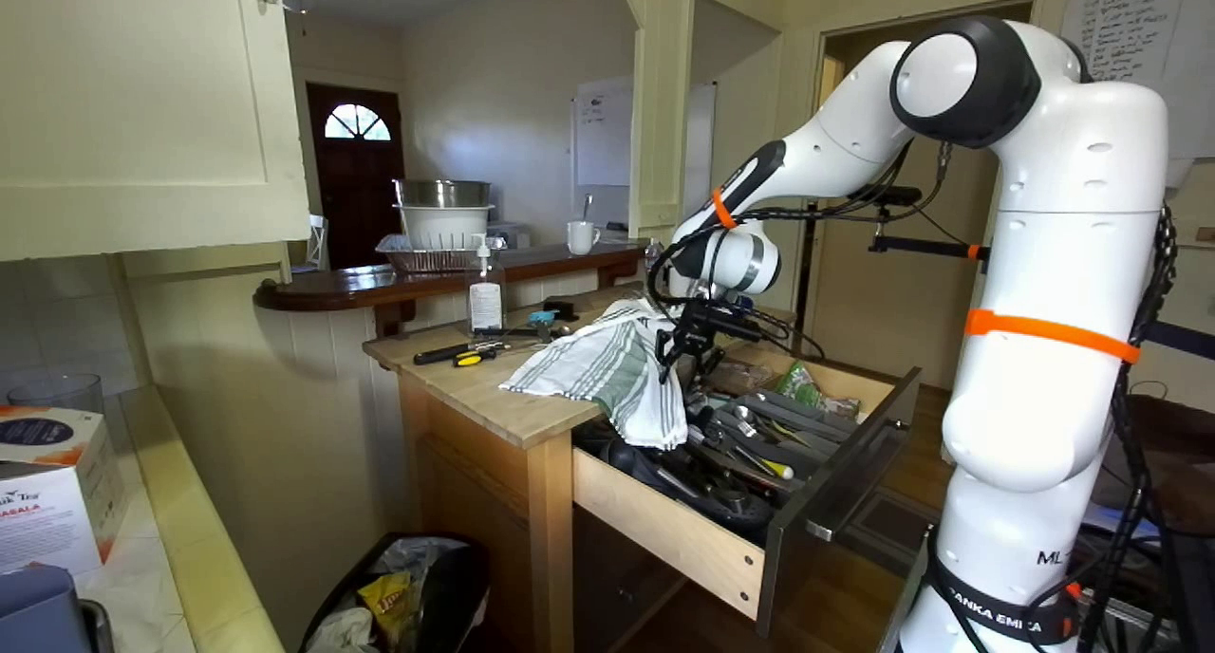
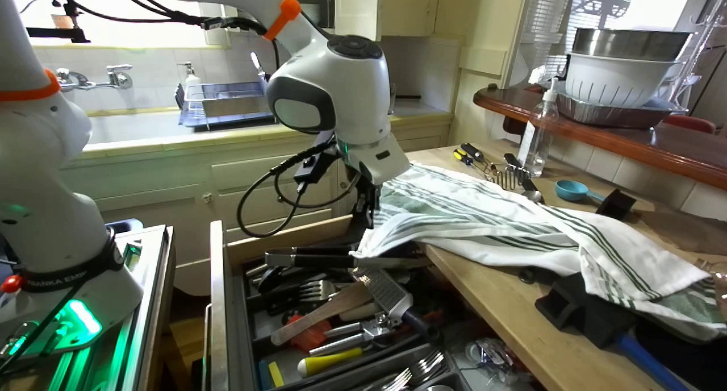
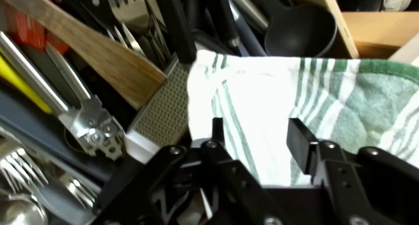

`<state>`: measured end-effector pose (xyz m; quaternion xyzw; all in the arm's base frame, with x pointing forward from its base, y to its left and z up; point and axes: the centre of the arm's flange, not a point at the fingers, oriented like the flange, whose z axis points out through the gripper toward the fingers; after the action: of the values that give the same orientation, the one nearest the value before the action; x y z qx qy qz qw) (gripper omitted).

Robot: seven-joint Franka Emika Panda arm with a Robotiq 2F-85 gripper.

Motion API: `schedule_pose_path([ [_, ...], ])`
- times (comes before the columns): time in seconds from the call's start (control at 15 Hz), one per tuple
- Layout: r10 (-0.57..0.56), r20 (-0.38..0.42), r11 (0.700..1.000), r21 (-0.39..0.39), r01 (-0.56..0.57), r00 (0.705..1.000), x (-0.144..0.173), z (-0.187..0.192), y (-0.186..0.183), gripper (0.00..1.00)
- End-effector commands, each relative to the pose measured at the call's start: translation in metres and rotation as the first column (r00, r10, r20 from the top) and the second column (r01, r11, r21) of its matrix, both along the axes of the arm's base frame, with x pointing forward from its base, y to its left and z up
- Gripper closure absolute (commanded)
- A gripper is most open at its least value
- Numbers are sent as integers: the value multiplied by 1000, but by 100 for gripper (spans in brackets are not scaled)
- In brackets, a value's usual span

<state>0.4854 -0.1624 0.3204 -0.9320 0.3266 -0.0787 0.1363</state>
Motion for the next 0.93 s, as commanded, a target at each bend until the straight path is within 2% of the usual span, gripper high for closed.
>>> schedule_pose_path([
  [0.0, 91, 149, 991, -111, -75, 985, 13, 43, 5, 14],
  [0.13, 159, 223, 977, -173, -121, 962, 25, 65, 12, 1],
  [0.33, 300, 290, 937, -268, -224, 909, 54, 81, 30, 0],
  [0.47, 389, 312, 896, -346, -278, 867, 80, 82, 43, 0],
  [0.6, 457, 349, 852, -435, -291, 818, 110, 85, 51, 0],
  [0.67, 466, 375, 845, -458, -277, 802, 124, 87, 54, 0],
  [0.73, 458, 383, 852, -445, -274, 802, 135, 89, 57, 0],
  [0.8, 443, 360, 860, -430, -275, 821, 100, 97, 62, 0],
  [0.87, 450, 365, 856, -435, -278, 815, 111, 95, 65, 0],
])
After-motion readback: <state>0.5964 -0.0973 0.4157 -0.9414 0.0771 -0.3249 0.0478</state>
